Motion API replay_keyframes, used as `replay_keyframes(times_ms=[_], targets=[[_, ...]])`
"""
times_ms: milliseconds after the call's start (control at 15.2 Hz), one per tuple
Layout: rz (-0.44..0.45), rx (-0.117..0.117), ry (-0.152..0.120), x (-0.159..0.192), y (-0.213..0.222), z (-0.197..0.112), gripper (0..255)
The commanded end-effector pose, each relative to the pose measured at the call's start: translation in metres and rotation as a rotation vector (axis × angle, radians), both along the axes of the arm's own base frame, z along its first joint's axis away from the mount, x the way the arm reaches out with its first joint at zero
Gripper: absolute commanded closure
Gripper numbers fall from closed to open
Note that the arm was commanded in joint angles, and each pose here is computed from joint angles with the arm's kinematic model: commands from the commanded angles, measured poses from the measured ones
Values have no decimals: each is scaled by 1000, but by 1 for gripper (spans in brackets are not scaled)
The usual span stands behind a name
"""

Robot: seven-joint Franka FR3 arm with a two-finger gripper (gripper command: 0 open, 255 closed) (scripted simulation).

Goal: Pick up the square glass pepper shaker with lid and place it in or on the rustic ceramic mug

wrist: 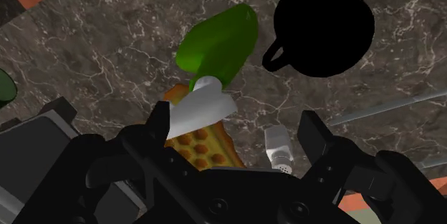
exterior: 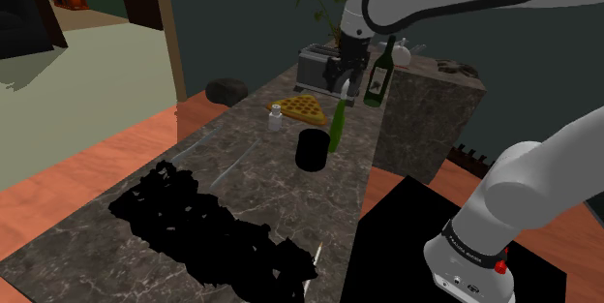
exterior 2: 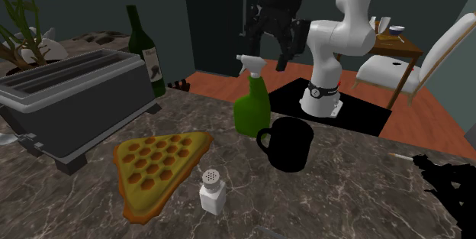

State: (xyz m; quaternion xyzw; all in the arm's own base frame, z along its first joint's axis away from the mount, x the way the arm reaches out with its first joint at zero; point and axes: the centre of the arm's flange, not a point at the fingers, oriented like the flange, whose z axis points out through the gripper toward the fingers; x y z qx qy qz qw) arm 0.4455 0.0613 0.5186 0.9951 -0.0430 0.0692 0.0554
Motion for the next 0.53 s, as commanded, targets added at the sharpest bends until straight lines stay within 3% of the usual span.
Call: replay_keyframes(times_ms=[0,462], targets=[[-6,-5,4,20,10,-15,0],[-23,-26,-5,95,44,-58,0]])
